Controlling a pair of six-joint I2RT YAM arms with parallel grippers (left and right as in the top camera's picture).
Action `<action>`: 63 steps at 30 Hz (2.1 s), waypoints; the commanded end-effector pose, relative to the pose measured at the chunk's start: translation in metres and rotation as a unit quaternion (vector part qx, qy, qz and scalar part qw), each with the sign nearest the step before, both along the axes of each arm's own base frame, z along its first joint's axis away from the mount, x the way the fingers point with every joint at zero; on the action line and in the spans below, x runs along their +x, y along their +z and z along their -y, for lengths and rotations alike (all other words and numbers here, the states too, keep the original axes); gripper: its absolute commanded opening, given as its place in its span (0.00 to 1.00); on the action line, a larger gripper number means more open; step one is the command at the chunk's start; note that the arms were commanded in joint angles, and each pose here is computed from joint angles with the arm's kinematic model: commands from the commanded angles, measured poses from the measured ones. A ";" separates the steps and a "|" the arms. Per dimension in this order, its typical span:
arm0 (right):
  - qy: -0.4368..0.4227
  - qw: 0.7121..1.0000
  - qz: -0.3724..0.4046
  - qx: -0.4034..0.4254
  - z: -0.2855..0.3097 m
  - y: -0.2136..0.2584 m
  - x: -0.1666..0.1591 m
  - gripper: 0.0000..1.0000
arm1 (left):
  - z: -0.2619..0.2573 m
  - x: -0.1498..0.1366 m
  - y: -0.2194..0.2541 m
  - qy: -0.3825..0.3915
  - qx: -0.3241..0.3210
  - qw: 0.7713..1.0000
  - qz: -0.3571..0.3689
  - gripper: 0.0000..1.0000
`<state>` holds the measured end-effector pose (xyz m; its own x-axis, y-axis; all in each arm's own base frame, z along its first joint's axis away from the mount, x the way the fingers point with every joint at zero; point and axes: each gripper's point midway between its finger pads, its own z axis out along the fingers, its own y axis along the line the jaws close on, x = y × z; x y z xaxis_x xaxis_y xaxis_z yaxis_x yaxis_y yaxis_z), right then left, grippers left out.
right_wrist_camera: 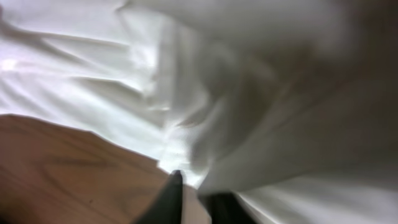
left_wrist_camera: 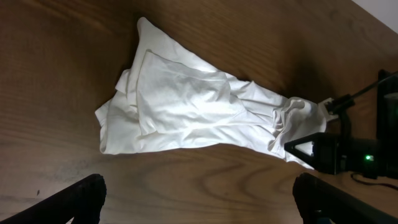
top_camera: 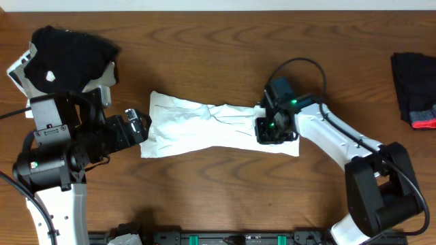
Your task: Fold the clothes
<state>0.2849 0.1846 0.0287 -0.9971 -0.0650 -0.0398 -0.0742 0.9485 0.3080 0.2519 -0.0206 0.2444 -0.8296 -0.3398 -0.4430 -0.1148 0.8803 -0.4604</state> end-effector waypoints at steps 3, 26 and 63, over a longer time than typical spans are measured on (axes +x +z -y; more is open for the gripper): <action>-0.009 1.000 -0.013 0.009 -0.017 0.000 -0.010 0.01 | 0.000 0.000 -0.003 -0.005 0.004 1.000 -0.004 0.98; -0.025 0.999 0.009 0.029 -0.025 0.011 0.000 0.34 | 0.000 0.000 -0.003 -0.005 0.004 1.000 -0.003 0.98; -0.079 0.987 0.107 0.089 0.012 0.051 0.068 0.65 | -0.004 0.017 -0.037 -0.006 -0.013 0.997 -0.075 0.98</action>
<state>0.3511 0.1610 0.0849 -0.9511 0.1278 -0.2811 -0.0008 0.9093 0.4161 0.2703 -0.0163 0.2096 -0.8836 -0.3526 -0.3082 -0.1818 0.8648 -0.4680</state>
